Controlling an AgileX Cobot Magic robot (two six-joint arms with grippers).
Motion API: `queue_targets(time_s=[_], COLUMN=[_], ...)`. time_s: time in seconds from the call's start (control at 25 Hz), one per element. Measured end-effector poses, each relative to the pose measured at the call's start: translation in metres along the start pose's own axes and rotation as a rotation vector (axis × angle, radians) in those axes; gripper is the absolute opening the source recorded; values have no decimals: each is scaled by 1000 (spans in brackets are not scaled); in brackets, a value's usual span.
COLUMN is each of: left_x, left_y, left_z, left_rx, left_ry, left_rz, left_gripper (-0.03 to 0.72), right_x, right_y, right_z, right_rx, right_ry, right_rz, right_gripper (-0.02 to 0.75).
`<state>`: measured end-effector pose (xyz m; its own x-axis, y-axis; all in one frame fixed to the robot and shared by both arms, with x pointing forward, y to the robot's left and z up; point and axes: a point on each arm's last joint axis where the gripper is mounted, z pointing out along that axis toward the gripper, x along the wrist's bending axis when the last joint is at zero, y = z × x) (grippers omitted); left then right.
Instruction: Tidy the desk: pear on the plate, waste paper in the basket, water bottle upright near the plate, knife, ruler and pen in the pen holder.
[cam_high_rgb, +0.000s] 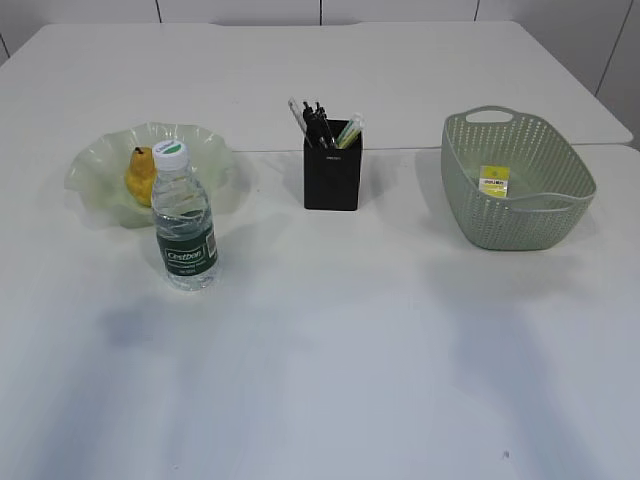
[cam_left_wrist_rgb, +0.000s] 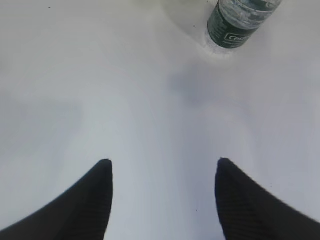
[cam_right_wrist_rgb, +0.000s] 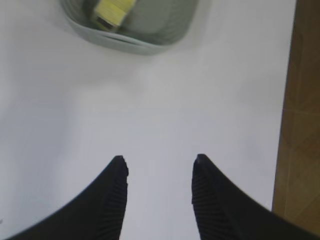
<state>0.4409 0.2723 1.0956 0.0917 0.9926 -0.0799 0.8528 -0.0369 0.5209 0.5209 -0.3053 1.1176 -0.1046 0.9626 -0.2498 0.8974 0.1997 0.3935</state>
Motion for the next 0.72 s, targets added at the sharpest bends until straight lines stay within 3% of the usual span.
queue_targets(time_s=[0.12,0.4,0.56,0.72], left_x=[1,11,12,14], left_y=[-9,-33,-50,-74], left_z=[-15,-52,-69,-77], left_rx=[-5,-63,-124,-112], left_ry=[17,123,134,135], left_rz=[6,-2,-3,-12], left_gripper=[456,456,456,456], right_x=[-4,3,4,4], right_y=[-24,-43,-56,-72], right_z=[-2,-14,-29,-43], right_rx=[-20,-77,-117,-130], right_ry=[-15,43,47,52], right_rz=[20,63,78,108], right_gripper=[323,326,326,325])
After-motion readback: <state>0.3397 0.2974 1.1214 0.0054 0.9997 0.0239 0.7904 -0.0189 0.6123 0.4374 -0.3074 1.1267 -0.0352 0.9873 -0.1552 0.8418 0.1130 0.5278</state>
